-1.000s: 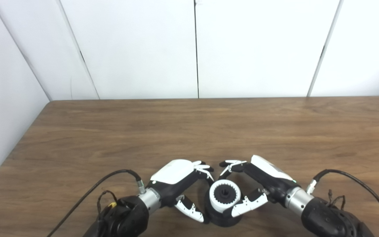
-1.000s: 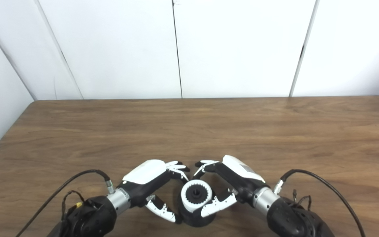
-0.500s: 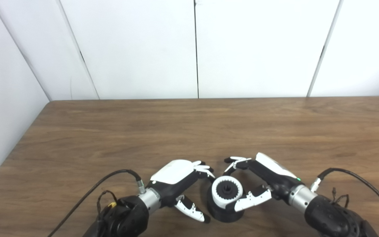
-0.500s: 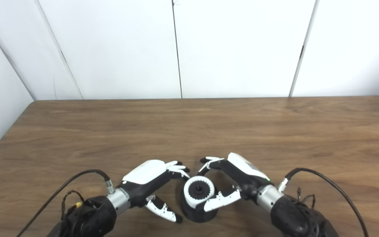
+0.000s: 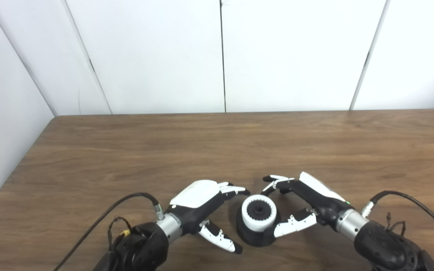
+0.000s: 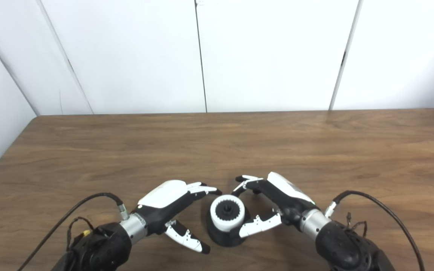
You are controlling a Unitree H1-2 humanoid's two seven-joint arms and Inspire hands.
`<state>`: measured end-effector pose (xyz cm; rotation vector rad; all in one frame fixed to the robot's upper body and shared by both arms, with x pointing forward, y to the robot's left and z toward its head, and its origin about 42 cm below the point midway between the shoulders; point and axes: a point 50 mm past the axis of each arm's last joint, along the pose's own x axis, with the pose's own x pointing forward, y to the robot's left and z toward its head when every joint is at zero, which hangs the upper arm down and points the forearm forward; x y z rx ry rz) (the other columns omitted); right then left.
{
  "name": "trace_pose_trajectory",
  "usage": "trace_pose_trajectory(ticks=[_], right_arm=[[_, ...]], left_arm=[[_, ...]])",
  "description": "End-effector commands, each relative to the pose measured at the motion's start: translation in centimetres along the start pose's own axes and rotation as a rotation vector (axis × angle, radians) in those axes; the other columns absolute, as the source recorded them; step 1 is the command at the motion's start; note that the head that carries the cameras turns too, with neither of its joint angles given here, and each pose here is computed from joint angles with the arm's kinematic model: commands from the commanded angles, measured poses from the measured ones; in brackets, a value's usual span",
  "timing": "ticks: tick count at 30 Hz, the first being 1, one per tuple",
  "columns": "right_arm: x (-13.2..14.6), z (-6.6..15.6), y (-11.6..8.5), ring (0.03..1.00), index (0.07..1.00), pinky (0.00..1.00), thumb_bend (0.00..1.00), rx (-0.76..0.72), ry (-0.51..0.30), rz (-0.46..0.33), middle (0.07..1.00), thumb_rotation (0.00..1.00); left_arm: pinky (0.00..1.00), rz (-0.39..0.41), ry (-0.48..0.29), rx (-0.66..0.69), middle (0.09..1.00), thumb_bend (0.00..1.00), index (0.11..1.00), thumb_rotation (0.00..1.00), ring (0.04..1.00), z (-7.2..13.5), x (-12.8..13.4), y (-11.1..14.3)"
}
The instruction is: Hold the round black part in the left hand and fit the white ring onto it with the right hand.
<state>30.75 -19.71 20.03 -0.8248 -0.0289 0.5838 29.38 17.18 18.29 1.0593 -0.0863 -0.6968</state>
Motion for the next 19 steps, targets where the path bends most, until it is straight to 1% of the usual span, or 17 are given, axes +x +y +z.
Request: trace_pose_trajectory(ticks=[1, 5, 10, 15, 19], right_arm=[[0.0, 0.6, -1.6, 0.93, 0.87, 0.83, 1.0, -0.03, -0.035, -0.044, 0.92, 0.4], [-0.1, 0.6, -2.2, 0.949, 0.894, 0.87, 1.0, -0.031, -0.02, -0.037, 0.936, 0.4], [-0.3, 0.7, -2.8, 0.965, 0.911, 0.9, 1.0, -0.043, -0.004, -0.032, 0.947, 0.39], [-0.7, 0.5, -3.4, 0.975, 0.932, 0.96, 1.0, -0.062, 0.017, -0.033, 0.955, 0.4], [-1.0, 0.1, -3.8, 0.979, 0.944, 0.94, 1.0, -0.071, 0.02, -0.041, 0.962, 0.41]], left_arm=[[0.86, -0.049, 0.034, -0.025, 0.927, 1.0, 0.93, 0.35, 0.965, -0.8, -0.5, -0.1], [0.88, -0.051, 0.04, -0.039, 0.942, 1.0, 0.949, 0.35, 0.973, -1.1, -1.0, 0.8], [0.87, -0.039, 0.048, -0.048, 0.94, 1.0, 0.943, 0.35, 0.965, -1.8, -1.7, 1.8], [0.86, -0.029, 0.063, -0.051, 0.943, 1.0, 0.945, 0.37, 0.967, -2.5, -2.4, 2.7], [0.86, -0.018, 0.071, -0.055, 0.942, 1.0, 0.944, 0.36, 0.961, -3.0, -2.9, 3.4]])
